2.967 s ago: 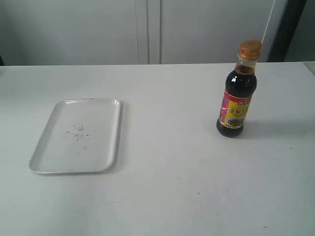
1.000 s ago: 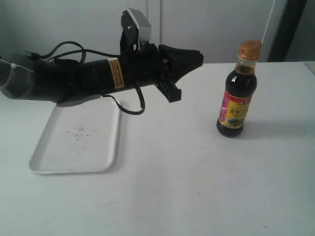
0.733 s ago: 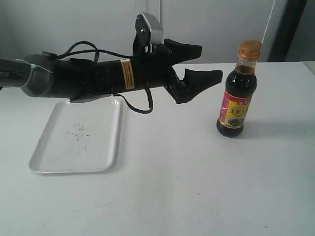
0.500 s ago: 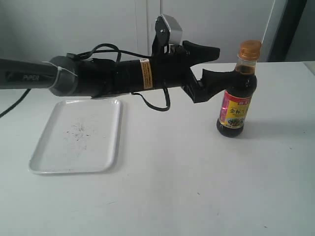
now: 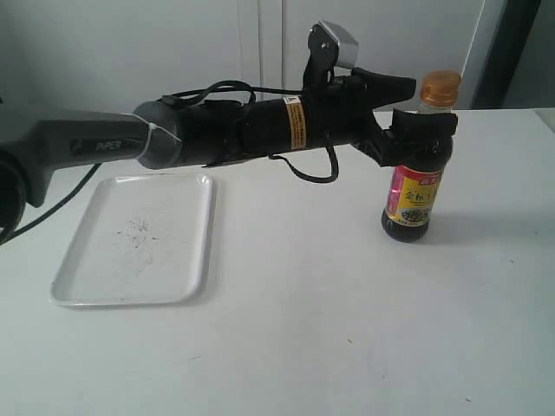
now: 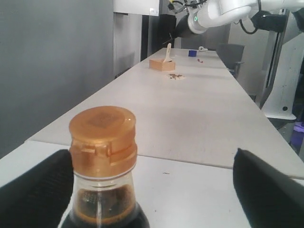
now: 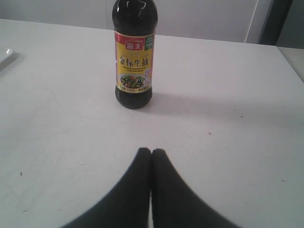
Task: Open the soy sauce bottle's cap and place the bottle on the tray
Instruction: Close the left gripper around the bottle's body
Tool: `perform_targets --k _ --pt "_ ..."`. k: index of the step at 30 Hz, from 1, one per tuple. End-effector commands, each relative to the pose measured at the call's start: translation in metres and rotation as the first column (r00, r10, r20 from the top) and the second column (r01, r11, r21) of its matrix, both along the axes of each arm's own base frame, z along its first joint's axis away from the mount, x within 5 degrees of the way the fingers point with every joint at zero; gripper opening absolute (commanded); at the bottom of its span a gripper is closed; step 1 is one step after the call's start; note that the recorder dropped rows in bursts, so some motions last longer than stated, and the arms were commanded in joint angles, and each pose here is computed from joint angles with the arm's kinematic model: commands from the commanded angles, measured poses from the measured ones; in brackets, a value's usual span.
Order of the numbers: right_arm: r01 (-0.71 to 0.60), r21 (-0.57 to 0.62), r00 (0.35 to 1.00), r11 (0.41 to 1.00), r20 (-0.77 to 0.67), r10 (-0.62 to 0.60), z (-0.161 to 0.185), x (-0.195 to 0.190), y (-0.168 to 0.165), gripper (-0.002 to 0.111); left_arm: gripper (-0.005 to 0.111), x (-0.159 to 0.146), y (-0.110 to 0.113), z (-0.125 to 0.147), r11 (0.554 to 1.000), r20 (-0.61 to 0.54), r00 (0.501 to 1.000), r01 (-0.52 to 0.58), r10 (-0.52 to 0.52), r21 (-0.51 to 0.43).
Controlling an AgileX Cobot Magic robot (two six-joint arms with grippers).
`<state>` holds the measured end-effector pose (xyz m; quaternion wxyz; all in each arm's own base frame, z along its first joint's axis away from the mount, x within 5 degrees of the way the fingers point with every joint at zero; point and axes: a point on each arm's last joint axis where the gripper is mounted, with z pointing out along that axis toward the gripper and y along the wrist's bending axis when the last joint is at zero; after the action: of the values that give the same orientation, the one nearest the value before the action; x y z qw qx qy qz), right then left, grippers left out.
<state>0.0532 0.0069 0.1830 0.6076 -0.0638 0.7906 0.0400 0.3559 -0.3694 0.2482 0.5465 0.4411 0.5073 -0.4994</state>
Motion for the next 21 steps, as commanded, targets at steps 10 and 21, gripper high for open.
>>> perform_targets --k 10,21 --pt "0.003 -0.002 1.000 1.000 0.003 -0.003 -0.001 0.000 0.000 0.000 0.092 -0.004 -0.015 -0.002 1.000 -0.071 0.997 0.019 -0.020 -0.014" --pt "0.003 -0.002 1.000 1.000 0.003 -0.003 -0.001 0.000 0.000 0.000 0.092 0.001 -0.019 -0.022 1.000 -0.036 0.999 0.006 -0.005 0.017"
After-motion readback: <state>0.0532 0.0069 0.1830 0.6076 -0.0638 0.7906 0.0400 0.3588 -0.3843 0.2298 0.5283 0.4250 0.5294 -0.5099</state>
